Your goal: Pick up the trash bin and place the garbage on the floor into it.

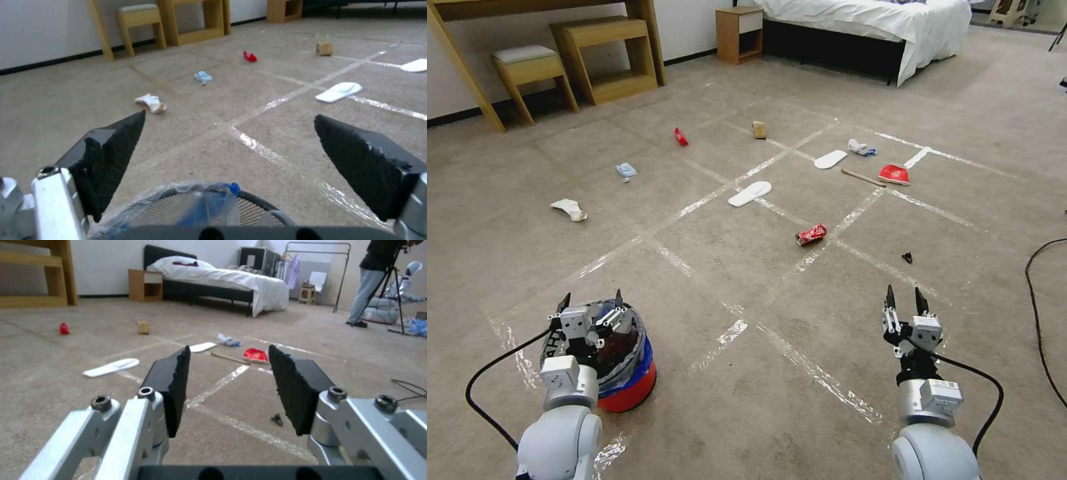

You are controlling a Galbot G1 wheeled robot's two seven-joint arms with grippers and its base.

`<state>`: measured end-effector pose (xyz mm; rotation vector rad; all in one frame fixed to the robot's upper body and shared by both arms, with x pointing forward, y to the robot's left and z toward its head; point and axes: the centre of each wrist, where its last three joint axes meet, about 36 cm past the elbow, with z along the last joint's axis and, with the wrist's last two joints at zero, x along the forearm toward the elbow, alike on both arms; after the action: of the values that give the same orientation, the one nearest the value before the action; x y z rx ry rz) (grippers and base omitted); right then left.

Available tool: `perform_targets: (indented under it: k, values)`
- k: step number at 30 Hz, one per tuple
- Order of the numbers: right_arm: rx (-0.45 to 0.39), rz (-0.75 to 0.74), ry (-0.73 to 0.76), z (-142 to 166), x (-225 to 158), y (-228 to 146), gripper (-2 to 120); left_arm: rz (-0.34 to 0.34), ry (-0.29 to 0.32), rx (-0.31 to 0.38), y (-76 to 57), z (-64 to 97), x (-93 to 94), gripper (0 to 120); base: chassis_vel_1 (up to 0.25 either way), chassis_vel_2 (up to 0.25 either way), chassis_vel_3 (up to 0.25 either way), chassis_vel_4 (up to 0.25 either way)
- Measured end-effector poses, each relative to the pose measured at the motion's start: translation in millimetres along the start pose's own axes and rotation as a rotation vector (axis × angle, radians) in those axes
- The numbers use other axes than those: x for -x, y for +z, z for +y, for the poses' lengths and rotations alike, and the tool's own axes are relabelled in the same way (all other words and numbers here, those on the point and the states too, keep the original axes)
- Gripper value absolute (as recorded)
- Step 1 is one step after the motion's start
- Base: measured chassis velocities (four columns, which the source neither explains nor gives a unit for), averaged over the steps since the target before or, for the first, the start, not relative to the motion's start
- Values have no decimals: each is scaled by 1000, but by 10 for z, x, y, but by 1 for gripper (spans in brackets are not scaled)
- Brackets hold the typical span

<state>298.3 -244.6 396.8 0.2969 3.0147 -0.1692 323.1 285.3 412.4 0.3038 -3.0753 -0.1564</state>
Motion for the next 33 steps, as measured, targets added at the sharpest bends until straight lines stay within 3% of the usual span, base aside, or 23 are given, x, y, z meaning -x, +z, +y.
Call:
perform_targets:
  k: [10,22,27,32,33]
  values:
    - [4,-21,0,-52,18,-70,50,12,8,-8,25,18,-19,100,0,0,0,0]
    - [4,13,4,-114,34,2,50,82,-6,-45,-11,258,-91,100,0,0,0,0]
    - [8,13,7,-122,38,1,50,131,-42,-54,-103,342,-129,100,0,0,0,0]
    - [4,11,17,-167,20,8,50,236,-67,-52,-356,506,-207,100,0,0,0,0]
    - [4,11,17,-167,20,8,50,236,-67,-52,-356,506,-207,100,0,0,0,0]
